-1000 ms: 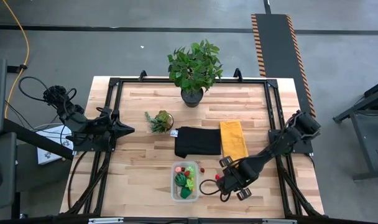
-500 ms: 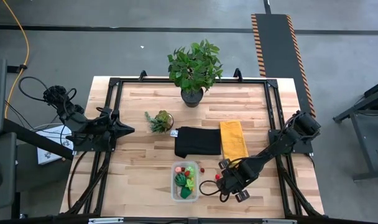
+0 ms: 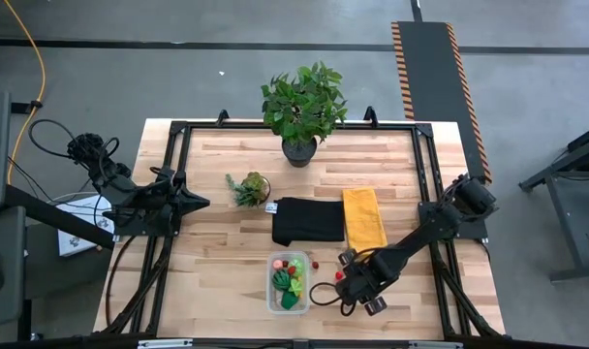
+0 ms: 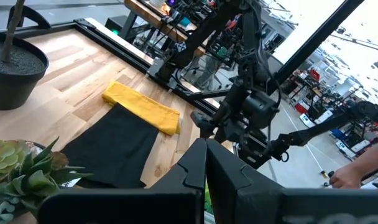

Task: Pick and placing Produce into tupperware
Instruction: Put the black cherry into the bin

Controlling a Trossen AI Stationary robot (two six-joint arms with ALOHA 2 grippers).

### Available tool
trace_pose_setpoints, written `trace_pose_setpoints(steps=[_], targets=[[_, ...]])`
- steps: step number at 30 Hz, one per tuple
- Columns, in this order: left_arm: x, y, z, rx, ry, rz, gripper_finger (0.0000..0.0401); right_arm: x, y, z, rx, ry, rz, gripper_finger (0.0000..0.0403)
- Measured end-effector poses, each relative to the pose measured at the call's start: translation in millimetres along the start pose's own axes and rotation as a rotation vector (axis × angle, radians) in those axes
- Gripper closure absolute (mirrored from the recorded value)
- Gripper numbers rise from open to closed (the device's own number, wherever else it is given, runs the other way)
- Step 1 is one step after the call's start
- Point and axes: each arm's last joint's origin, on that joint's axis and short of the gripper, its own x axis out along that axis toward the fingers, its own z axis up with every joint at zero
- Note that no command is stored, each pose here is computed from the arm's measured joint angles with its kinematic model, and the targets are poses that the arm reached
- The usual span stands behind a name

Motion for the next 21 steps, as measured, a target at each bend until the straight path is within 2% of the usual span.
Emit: trace_pose_setpoints(steps=[5, 21], targets=[[0.0, 0.0, 0.0, 0.000, 0.000, 0.000, 0.0400, 12.1, -1.2, -2.0, 0.003, 0.051, -0.010, 0.0206], [-0.1, 0.3, -0.3, 0.003, 0.005, 0.001, 0.0400, 17.1, -3.2, -3.9, -0.002, 0.079, -0.062, 0.0206]])
